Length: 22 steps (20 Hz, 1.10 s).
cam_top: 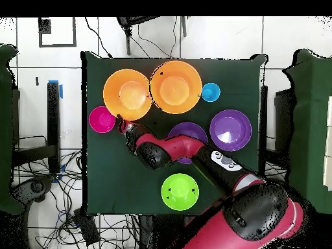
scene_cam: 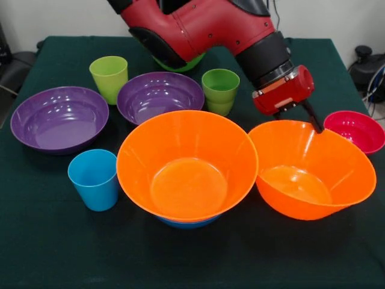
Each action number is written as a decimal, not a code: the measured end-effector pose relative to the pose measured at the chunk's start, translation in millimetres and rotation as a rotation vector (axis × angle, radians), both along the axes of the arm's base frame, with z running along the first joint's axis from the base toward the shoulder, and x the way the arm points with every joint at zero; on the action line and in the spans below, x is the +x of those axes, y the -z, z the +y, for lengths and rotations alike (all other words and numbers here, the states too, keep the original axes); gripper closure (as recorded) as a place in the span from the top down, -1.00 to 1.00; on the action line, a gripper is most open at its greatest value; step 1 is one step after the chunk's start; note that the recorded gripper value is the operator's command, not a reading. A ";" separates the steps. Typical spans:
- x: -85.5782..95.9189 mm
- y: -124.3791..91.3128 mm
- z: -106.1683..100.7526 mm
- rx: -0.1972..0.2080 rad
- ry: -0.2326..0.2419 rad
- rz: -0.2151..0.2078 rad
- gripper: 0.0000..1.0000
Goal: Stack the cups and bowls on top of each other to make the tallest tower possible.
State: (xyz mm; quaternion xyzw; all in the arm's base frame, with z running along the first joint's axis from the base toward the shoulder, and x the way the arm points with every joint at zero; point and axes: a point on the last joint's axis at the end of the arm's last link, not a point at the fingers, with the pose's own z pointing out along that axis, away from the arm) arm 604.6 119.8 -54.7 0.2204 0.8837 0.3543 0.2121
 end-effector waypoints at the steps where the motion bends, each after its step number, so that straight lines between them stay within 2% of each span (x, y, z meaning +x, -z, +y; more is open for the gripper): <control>1: -0.4 1.5 1.8 0.015 0.002 -0.003 1.00; 6: -5.6 9.6 11.5 0.078 0.011 -0.009 1.00; 7: -7.5 10.3 18.7 0.101 0.011 -0.009 -1.00; 13: -8.4 9.7 27.7 0.125 0.010 -0.006 -1.00; 22: -13.9 14.2 33.8 0.133 0.004 0.010 -1.00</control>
